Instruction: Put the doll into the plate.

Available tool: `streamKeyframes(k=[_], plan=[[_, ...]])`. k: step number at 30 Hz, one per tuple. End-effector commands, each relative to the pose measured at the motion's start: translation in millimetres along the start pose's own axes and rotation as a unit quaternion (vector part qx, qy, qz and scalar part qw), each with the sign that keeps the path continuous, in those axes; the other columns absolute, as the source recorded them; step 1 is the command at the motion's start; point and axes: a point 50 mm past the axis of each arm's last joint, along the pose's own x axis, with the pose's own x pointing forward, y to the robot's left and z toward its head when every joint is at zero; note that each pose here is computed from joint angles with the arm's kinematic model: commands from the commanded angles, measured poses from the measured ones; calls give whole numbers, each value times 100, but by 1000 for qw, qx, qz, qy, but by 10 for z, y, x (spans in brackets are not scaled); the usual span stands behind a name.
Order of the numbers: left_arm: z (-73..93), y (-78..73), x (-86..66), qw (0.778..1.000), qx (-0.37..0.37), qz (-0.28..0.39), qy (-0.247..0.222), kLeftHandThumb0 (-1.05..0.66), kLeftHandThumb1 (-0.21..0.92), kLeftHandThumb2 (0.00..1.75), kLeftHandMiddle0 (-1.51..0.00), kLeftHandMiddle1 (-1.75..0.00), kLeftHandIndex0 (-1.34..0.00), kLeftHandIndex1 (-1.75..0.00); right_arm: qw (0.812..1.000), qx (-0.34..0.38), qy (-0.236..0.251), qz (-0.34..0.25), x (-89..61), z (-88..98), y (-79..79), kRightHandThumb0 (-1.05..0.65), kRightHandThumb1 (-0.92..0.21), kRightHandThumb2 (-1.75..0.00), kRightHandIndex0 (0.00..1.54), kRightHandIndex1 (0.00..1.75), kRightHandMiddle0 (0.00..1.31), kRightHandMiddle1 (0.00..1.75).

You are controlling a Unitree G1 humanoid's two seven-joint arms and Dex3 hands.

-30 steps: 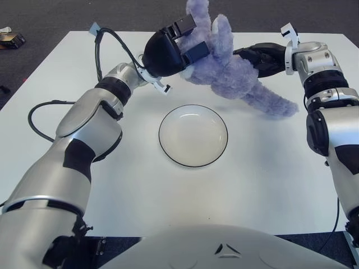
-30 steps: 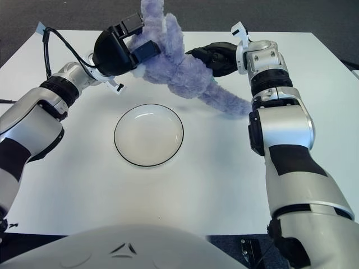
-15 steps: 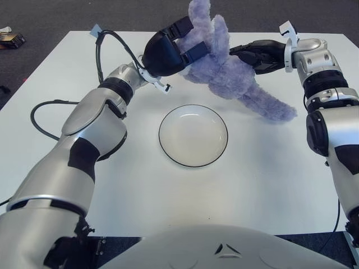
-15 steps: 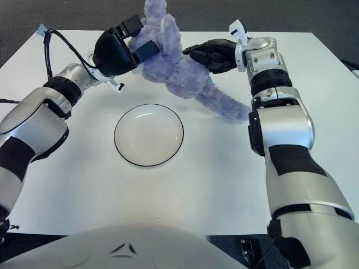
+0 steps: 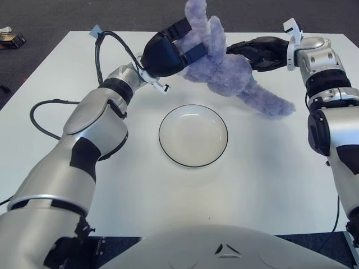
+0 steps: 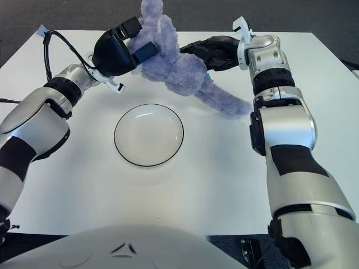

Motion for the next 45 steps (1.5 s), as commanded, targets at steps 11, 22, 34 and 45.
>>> streamKeyframes(k=[11, 22, 34, 45], plan=[[2, -38, 11, 999, 1, -30, 12, -2, 91, 2, -79, -175, -69, -175, 1000, 9, 2, -26, -27, 94, -21, -86, -92, -34, 34, 1, 28, 2], [7, -53, 23, 999, -2, -40, 19, -1, 90, 2, -78, -175, -69, -175, 998, -51, 28, -24, 2, 62, 16, -88, -92, -31, 32, 0, 28, 1], [-25, -51, 106, 999, 1, -34, 28, 0, 89, 1, -78, -175, -68, -175, 995, -91, 28, -15, 78, 2, 91, -90, -92, -26, 21, 0, 26, 0], [-35, -54, 133, 999, 7, -32, 38, 1, 89, 1, -77, -175, -67, -175, 995, -93, 28, -14, 136, -39, 129, -90, -92, -24, 18, 0, 25, 0]])
